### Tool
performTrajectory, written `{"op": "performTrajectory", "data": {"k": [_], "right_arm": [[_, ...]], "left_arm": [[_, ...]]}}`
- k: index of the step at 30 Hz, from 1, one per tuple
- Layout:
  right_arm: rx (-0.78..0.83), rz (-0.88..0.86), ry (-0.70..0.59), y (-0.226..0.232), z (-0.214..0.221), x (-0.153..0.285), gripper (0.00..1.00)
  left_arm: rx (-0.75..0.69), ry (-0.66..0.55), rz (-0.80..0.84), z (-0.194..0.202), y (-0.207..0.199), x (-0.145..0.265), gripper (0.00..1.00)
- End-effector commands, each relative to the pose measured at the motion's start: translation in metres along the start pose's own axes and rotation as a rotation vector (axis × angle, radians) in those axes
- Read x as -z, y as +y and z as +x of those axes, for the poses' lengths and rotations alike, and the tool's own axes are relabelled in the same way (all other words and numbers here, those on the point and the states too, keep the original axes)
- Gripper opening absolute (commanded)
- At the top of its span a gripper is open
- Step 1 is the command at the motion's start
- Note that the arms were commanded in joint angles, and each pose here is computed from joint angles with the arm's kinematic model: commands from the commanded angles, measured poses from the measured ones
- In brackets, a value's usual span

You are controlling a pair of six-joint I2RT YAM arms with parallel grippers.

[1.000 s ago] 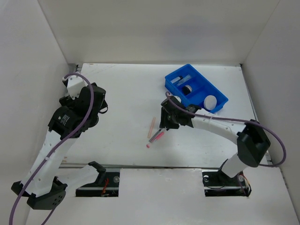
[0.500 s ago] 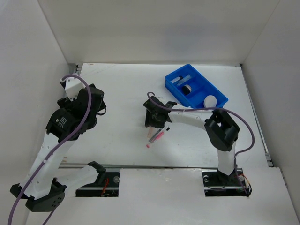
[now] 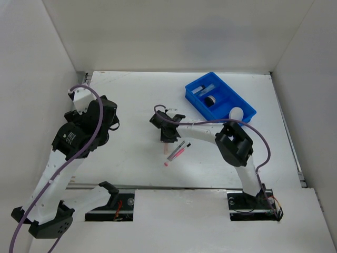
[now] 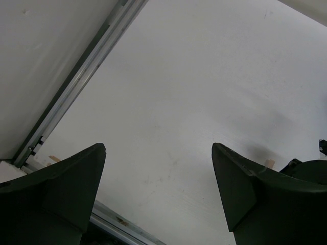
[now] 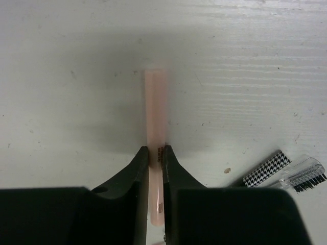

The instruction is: Organize the makeup

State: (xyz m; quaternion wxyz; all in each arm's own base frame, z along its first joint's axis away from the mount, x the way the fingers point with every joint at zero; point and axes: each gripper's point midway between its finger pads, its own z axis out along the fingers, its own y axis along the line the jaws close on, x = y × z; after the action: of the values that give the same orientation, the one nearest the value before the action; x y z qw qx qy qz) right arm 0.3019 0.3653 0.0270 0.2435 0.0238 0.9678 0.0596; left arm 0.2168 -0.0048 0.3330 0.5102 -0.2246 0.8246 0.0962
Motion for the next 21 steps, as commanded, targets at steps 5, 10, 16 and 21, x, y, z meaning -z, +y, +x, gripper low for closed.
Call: {"op": "performTrajectory", "data": {"k": [5,10,16,21], "right_arm": [[-0.021,-0.113,-0.102,0.033,-0.046,0.054,0.06],[-0.254,-0.209,-0.211,-0.006,-0.139,0.096,0.06],[-0.500,-0.158,-0.350,-0.112,-0.201,0.123,0.06],[-0.645,-0.043,-0.390,-0.199,-0.224,0.112,0.07]], "left_arm": [[0.009,-0.020,-0.026,-0.001,0.011,0.001,0.82],[0.014,-0.035,-0.025,-0.008,0.013,0.004,0.82],[0.005,-0.035,-0.025,-0.008,0.013,0.004,0.82],[-0.007,-0.039,-0.021,-0.009,0.009,0.002,0.82]]}}
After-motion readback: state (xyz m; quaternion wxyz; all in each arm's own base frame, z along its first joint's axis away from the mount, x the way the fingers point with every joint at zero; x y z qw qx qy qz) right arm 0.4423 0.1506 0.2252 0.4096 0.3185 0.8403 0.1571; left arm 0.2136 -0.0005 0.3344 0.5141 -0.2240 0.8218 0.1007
